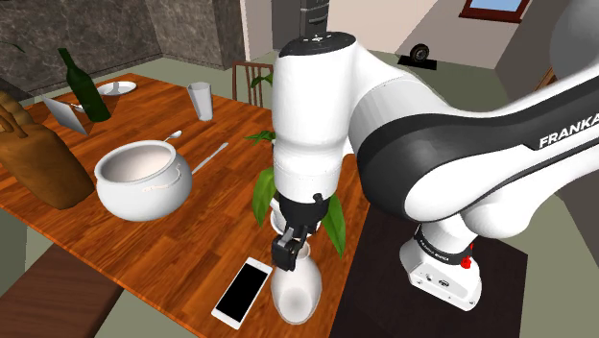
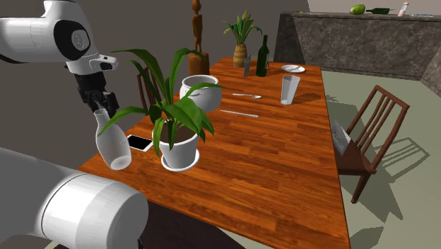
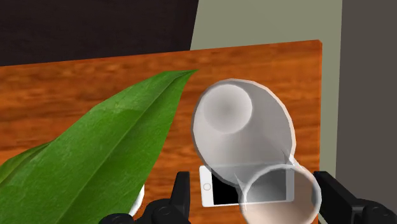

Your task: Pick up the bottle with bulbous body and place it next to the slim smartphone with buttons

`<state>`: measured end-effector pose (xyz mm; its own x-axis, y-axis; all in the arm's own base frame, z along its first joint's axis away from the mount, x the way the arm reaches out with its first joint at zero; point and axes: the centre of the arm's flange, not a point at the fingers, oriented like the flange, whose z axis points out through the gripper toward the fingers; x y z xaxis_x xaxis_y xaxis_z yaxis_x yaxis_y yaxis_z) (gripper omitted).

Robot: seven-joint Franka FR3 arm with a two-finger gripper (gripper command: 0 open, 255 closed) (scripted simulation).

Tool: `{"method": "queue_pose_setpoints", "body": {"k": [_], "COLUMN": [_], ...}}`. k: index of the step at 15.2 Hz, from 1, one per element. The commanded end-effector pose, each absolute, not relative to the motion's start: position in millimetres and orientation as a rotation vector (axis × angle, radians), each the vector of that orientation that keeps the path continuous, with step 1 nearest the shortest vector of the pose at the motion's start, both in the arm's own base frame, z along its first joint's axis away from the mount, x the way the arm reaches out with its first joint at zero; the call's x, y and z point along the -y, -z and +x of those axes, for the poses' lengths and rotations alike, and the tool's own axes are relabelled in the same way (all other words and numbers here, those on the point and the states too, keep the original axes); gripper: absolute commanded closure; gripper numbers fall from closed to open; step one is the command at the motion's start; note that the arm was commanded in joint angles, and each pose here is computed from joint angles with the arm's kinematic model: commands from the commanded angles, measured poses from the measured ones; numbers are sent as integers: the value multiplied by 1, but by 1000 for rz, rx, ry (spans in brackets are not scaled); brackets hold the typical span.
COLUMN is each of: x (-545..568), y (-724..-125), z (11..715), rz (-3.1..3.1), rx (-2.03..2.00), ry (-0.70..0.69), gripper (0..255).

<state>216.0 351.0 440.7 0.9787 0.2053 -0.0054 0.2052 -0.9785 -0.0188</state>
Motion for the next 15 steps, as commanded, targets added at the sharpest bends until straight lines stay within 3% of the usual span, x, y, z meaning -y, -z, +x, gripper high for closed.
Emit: {"method": "queue_pose_setpoints", "body": {"k": [1,4,8,15], "x": [-351,-351,-350,-350], "y": [-441,-441,-491,-491], "z": [216,216,216,216], "rz": [-3107,-3107,-3107,-3107], "rx": [322,322,322,322], "ry": [-11,-11,-11,-11], "gripper": [0,0,0,0]}}
